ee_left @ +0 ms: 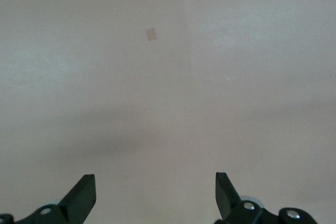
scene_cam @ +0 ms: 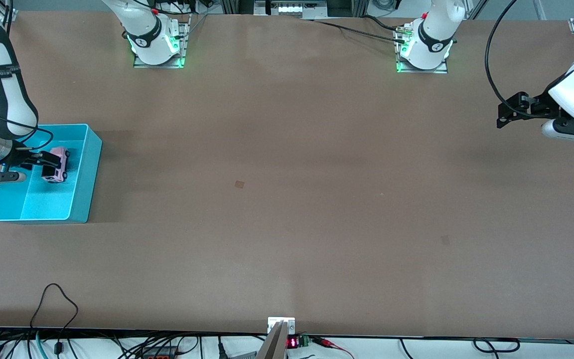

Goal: Wind and store pink jeep toy

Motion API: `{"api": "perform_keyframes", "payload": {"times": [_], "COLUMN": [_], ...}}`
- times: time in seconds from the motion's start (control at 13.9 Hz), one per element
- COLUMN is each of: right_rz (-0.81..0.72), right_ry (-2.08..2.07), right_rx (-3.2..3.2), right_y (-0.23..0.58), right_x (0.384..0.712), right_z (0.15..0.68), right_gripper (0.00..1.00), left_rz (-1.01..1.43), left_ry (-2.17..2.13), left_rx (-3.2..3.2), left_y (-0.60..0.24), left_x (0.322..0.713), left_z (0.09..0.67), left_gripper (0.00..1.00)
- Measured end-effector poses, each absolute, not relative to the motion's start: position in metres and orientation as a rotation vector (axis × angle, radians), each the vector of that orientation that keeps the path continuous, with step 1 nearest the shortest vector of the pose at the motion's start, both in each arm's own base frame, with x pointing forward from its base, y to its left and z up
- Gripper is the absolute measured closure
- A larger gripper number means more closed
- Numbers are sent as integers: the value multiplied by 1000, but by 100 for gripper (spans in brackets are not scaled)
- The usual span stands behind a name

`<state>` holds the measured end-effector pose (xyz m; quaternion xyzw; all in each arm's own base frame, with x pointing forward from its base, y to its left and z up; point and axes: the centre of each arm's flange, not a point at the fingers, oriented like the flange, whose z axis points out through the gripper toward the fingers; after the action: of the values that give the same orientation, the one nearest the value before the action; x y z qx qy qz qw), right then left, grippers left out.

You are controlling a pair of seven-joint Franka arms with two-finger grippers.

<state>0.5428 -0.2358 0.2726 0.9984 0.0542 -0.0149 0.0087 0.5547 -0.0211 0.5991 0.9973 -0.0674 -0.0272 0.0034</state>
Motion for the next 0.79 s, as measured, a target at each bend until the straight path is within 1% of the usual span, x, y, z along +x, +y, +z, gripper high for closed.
{"api": "perform_keyframes", "payload": {"times": [0.36,0.65,0.79], "right_rz": [82,156,138], "right_ry": [416,467,468], "right_rx": [3091,3071,3089], "right_y": [-183,-165,-148], "right_x": [575,582,581], "right_z": [374,416,434], "right_gripper": [0,0,0], "left_rz": [-88,-90,-100], "left_ry": [-212,-212,-212], "left_rx": [3126,3126,3126], "left_y": [-21,-21,-21], "left_x": [554,554,554], "left_z": [599,599,598], "left_gripper": [0,0,0]}}
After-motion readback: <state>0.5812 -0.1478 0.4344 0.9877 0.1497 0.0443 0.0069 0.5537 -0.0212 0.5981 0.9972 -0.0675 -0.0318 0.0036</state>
